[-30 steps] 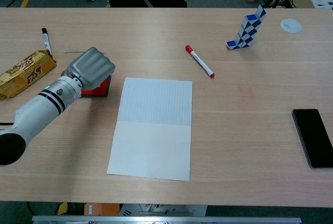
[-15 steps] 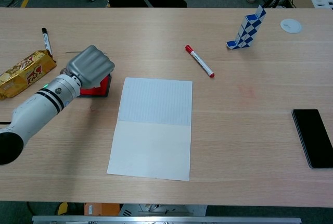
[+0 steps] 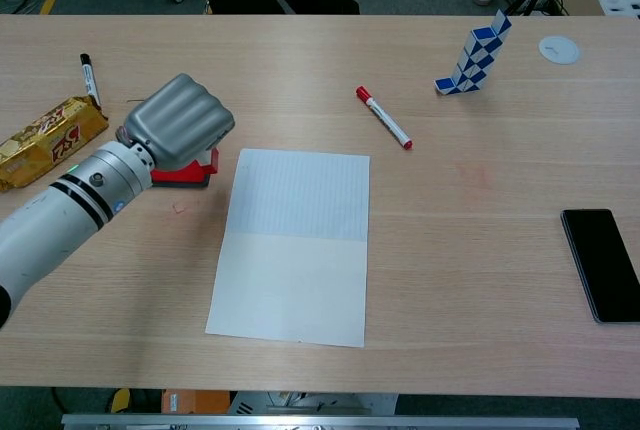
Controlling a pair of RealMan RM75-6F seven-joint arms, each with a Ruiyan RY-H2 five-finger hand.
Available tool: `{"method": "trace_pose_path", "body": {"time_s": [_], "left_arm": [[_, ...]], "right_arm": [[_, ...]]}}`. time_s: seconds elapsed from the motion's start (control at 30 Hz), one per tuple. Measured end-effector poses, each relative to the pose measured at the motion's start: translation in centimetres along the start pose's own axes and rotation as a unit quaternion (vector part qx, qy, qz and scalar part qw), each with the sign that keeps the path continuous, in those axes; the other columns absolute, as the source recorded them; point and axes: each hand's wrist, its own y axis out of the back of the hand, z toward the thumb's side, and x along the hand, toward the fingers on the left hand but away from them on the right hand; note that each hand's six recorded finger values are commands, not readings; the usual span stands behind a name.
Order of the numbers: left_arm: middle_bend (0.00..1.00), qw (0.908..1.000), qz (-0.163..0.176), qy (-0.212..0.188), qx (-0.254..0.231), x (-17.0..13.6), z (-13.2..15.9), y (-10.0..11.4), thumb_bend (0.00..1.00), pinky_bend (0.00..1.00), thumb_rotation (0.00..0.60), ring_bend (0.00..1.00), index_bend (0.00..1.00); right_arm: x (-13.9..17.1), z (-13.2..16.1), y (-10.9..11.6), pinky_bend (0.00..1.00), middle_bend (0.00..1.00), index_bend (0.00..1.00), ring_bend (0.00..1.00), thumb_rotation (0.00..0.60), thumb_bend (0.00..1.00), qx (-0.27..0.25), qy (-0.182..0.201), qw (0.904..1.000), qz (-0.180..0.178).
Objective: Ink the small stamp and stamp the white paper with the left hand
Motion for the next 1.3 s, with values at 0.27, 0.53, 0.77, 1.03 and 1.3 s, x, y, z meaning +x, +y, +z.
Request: {"method": "trace_pose_path", "body": {"time_s": [0.27,0.53,0.77,1.03,1.3], "left_arm": [[1.0,0.999,0.03,-0.032,-0.007,-0.7,4.1,2.0,0.28,1.0,0.6,1.0,0.61],[1.0,0.9984,0.034,-0.041,0.02,-0.5,6.3,1.1,0.27,1.0,0.6,1.0,0.61],[1.0,0.9981,0.02,-0.044,0.036,-0.5,7.0,-0.7,0.27,1.0,0.6,1.0,0.61],[1.0,0.998,0.017,-0.046,0.041,-0.5,7.7,-1.4,0.27,1.0,0.6,1.0,0.61],[1.0,0.9974,0.014,-0.055,0.044,-0.5,8.6,-1.8,0.27,1.0,0.6,1.0,0.61]], "right_arm": [[0.3,-0.4,0.1,0.39,0.33,0.24,0.26,0.6,0.11,0.001,-0.003,1.0,0.002],[0.4,-0.5,0.2,0.39,0.33,0.24,0.26,0.6,0.11,0.003,-0.004,1.0,0.003],[0.2,-0.2,0.2,0.39,0.33,0.24,0.26,0.6,0.11,0.004,-0.001,1.0,0.004],[0.3,-0.3,0.2,0.39,0.33,0.24,0.26,0.6,0.11,0.006,-0.002,1.0,0.005],[0.5,-0.6,0.2,0.39,0.33,0.24,0.26,0.6,0.11,0.006,-0.008,0.9999,0.004]]}}
